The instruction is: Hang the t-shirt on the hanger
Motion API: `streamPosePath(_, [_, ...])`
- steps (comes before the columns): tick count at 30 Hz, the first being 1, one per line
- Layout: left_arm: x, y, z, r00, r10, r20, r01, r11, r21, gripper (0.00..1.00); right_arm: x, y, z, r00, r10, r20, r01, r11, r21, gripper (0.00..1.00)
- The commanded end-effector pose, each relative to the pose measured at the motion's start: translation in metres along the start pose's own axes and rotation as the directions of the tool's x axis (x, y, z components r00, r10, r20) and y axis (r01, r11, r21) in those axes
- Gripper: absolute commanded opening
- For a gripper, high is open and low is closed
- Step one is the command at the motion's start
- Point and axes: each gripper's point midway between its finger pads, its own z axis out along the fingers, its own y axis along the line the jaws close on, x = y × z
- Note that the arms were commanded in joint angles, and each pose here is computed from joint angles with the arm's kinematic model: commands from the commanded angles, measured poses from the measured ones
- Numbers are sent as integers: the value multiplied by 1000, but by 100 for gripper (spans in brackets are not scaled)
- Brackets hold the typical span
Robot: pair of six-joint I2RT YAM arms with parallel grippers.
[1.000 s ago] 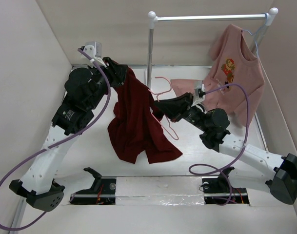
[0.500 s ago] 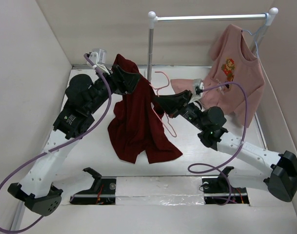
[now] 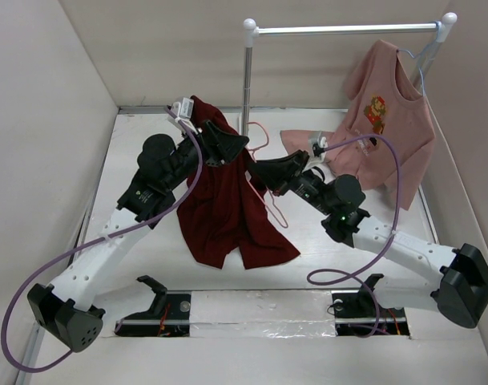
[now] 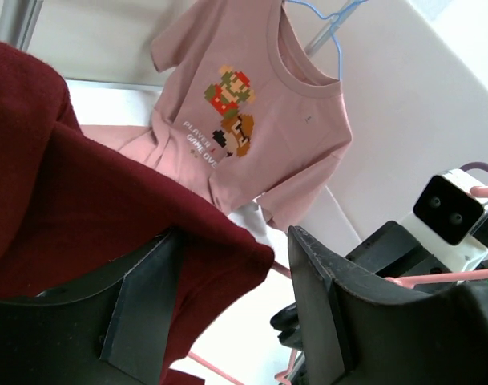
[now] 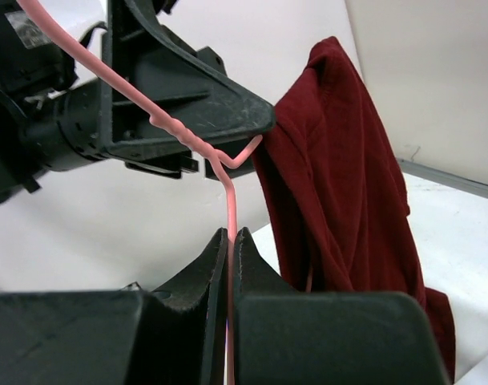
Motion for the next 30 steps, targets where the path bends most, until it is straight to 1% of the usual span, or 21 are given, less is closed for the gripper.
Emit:
streamPosePath(1, [-22,-28,-10,992,-36,121,20,991,132,51,-45,25,11,990,-37,135,46,997,-66,0])
streamPosePath(2, [-26,-32,-13,988,-55,143,32,987,155,51,-42,27,11,991,-35,129,44,997,-70,0])
streamPosePath(5, [-20,-25,-11,987,-84,136,65,988,137,49,-40,26,13,992,-34,125,43,997,-69,0])
streamPosePath(6, [-17,-22,-9,987,-94,132,77,988,131,47,-40,25,14,991,-37,126,46,997,-66,0])
streamPosePath(7, [-17,-20,-9,985,-102,136,85,988,129,42,-39,28,15,992,-35,124,43,997,-70,0])
streamPosePath(10, [-14,-21,-9,981,-137,140,115,981,154,37,-34,28,21,993,-49,106,56,996,-65,0])
streamPosePath(13, [-14,-21,-10,980,-141,144,117,980,160,27,-24,24,27,995,-50,84,54,997,-53,0])
streamPosePath(14, [-14,-22,-12,979,-140,147,116,980,164,20,-22,22,27,995,-51,82,54,997,-47,0])
streamPosePath(16, [-13,-21,-13,979,-145,145,122,979,161,15,-15,22,29,997,-42,71,45,998,-43,0])
streamPosePath(19, [-9,-20,-14,978,-159,136,136,976,169,1,-9,21,33,997,-41,61,43,998,-37,0])
streamPosePath(25, [-7,-18,-21,973,-178,148,152,974,171,0,4,19,33,999,-35,33,36,999,-14,0])
streamPosePath(26, [-7,-19,-23,972,-181,151,154,973,174,0,3,19,30,999,-32,30,32,999,-11,3])
streamPosePath(27, [-7,-18,-25,970,-186,156,158,972,172,0,4,19,28,999,-30,24,30,1000,-10,20])
streamPosePath(28, [-10,-19,-28,968,-185,169,156,973,171,0,8,18,26,1000,-26,4,26,1000,0,30])
streamPosePath(29, [-12,-20,-30,967,-185,175,155,973,172,0,7,18,22,1000,-27,-4,27,1000,5,39])
streamPosePath(30, [-12,-20,-31,966,-186,179,156,973,173,0,7,17,20,999,-30,-12,30,999,11,50])
